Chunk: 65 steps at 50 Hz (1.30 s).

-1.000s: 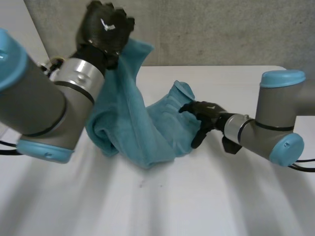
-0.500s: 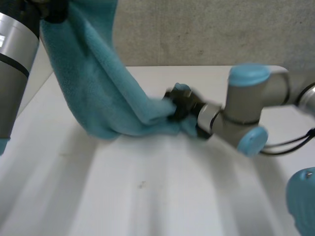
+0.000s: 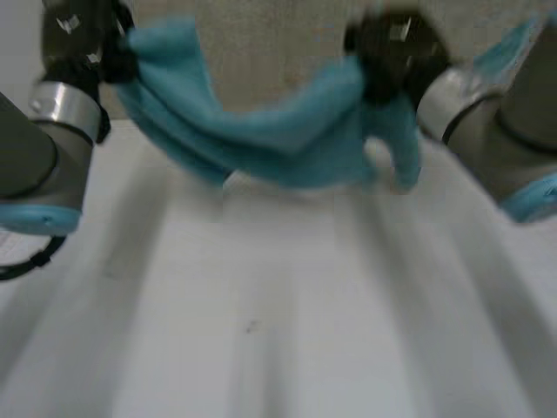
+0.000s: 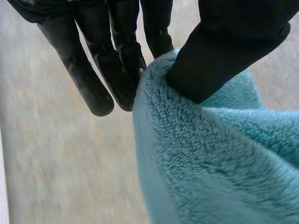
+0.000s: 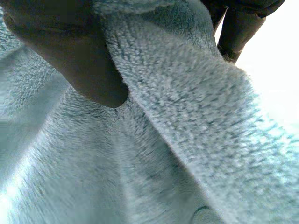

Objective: Fold the laundry

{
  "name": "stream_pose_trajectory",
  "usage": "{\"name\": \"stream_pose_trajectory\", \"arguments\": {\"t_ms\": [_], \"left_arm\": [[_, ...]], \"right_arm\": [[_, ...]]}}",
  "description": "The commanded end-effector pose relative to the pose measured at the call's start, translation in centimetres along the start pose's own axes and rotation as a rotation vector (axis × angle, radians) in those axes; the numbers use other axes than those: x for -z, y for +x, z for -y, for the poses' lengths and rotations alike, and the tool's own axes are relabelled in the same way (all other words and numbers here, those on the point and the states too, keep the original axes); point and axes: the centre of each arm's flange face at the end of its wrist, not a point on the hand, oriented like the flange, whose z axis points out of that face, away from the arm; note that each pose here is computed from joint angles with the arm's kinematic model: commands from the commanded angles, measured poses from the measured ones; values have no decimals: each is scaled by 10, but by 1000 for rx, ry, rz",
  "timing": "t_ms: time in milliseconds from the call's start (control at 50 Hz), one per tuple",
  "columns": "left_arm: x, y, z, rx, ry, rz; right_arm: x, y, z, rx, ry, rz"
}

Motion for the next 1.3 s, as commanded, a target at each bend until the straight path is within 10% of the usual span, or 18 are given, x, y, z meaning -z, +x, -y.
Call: {"name": "stream_pose_trajectory", "arguments": {"t_ms": [20, 420, 740, 1300], "left_arm": [[42, -3, -86, 74, -273, 19], [91, -16, -99, -1, -474, 55], [112, 63, -54, -462, -379, -360], [65, 32, -158, -572, -736, -296]], "right_arm": [[19, -30, -101, -43, -390, 102], [61, -54, -156, -136, -655, 184], [72, -61, -167, -133, -643, 182], [80, -62, -165, -123, -646, 189]]}}
